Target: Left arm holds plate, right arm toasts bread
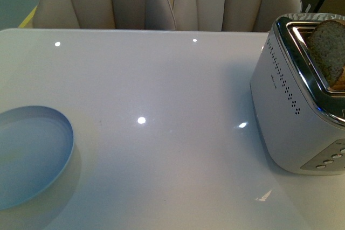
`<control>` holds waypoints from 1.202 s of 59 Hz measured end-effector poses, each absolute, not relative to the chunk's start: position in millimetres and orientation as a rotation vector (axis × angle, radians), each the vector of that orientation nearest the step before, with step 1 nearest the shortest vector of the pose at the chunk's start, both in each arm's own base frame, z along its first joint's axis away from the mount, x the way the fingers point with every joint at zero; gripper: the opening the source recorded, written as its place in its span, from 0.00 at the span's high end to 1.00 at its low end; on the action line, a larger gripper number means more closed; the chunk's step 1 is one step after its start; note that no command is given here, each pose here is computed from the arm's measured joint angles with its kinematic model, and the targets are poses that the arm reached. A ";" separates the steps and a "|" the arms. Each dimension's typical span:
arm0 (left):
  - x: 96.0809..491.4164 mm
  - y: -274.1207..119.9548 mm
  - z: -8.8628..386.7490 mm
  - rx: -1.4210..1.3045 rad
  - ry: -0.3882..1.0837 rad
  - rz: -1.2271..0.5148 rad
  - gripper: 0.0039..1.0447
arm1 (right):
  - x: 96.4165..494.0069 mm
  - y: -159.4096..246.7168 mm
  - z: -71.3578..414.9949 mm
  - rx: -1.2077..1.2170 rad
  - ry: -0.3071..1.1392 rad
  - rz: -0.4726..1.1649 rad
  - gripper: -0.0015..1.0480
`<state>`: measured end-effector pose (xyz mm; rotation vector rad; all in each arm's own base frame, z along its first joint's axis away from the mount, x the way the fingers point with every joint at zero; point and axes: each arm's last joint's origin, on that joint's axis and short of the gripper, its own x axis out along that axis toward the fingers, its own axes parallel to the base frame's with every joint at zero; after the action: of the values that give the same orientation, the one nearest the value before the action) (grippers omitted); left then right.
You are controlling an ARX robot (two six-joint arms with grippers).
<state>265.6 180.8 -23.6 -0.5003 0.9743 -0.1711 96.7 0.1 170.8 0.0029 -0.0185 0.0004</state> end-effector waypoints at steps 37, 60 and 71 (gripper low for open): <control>264.9 184.5 -40.3 -0.499 0.963 -0.169 0.97 | 96.7 0.1 170.8 0.003 -0.019 0.000 0.08; 265.6 184.7 -38.5 -0.494 0.955 -0.176 0.44 | 96.7 0.1 170.8 0.003 -0.019 0.001 0.08; 265.1 190.6 -30.9 -0.467 0.923 -0.140 0.16 | 96.7 0.1 170.8 0.003 -0.019 0.000 0.08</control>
<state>265.1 190.6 -30.9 -0.4667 0.9228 -0.1399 96.7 0.1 170.8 0.0029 -0.0185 0.0004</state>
